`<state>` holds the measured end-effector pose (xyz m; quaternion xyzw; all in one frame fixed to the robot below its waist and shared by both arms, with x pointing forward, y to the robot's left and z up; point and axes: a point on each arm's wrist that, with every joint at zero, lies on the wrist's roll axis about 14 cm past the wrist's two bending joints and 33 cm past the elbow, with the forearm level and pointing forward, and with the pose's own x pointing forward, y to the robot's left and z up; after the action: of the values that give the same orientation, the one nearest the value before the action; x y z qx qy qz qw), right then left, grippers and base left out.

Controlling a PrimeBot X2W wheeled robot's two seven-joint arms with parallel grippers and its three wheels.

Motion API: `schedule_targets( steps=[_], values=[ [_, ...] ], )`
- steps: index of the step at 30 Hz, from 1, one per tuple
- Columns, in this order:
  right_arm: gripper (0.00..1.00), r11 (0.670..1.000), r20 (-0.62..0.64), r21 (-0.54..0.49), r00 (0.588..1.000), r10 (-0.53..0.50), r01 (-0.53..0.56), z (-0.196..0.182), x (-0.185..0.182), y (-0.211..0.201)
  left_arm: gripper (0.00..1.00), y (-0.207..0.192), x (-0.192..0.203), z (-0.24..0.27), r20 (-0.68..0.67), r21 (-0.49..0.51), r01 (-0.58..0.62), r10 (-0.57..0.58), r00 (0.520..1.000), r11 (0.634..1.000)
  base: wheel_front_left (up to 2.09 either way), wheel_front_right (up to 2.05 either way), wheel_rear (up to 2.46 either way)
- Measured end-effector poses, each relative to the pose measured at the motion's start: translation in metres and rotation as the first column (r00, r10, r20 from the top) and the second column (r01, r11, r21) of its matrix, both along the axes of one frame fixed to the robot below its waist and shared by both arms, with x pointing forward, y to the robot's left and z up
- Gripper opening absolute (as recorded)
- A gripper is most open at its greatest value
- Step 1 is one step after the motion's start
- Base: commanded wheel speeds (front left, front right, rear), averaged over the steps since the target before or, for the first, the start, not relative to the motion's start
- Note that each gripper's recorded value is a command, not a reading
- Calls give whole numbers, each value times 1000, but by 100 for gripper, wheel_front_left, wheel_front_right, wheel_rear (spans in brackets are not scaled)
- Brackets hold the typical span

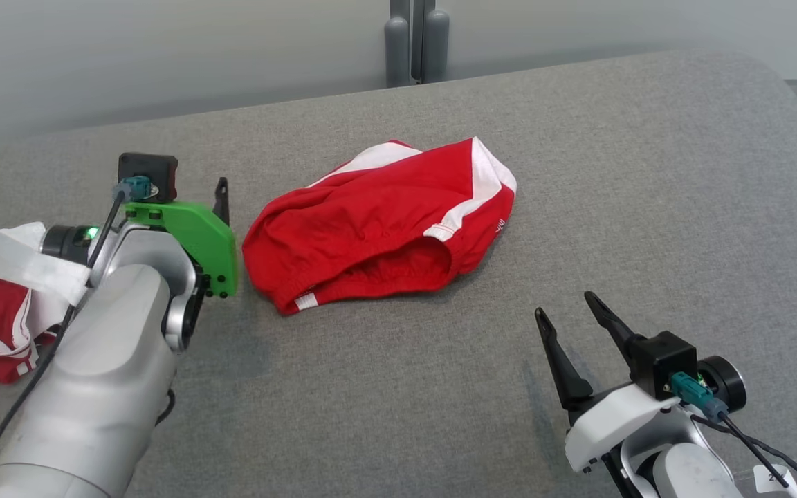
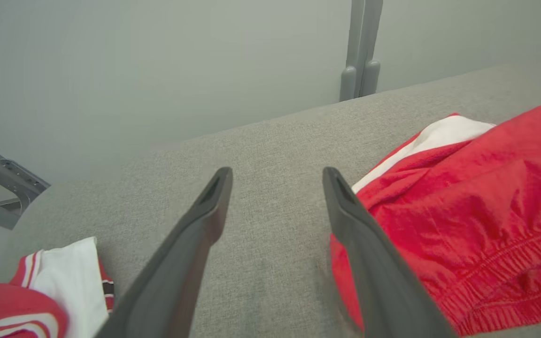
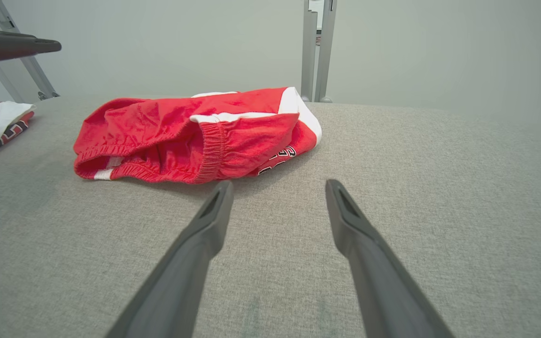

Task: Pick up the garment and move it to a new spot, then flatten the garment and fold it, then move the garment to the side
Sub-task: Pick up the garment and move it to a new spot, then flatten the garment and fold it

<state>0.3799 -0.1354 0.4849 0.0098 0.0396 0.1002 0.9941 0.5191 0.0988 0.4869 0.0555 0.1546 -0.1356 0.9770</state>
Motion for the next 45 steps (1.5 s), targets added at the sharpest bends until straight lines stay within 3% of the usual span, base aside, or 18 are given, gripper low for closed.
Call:
schedule_targets(
  steps=[3, 13, 18, 27, 41, 42, 43, 45],
  values=[
    [100, 1000, 2, 1, 1000, -1, 1, 1, -5, 0, 100, -26, -9, 6, -45, -95, 48, -52, 998, 994, 0, 0, 0],
    [100, 997, 16, -19, 997, -72, 72, 8, -18, -23, 100, -134, -60, -2, -160, -186, 314, -344, 925, 931, 0, 0, 0],
    [100, 991, 9, -27, 992, -128, 129, 7, -28, -41, 100, -169, -72, -1, -176, -211, 381, -418, 891, 900, 0, 0, 0],
    [100, 978, -12, -32, 978, -208, 207, 0, -42, -65, 100, -193, -73, -20, -223, -170, 425, -455, 862, 889, 0, 0, 0],
    [100, 972, -45, -37, 972, -232, 231, -13, -36, -73, 100, -187, -68, -68, -348, -149, 416, -441, 827, 897, 0, 0, 0],
    [100, 973, -48, -38, 972, -231, 229, -15, -35, -73, 91, -187, -69, -71, -356, -149, 418, -443, 823, 896, 0, 0, 0],
    [100, 973, -52, -38, 972, -229, 228, -16, -34, -72, 44, -187, -70, -74, -361, -150, 421, -446, 819, 895, 0, 0, 0],
    [100, 974, -54, -38, 973, -225, 223, -17, -32, -71, 0, -188, -71, -77, -364, -157, 429, -456, 813, 890, 0, 0, 0]
  ],
)
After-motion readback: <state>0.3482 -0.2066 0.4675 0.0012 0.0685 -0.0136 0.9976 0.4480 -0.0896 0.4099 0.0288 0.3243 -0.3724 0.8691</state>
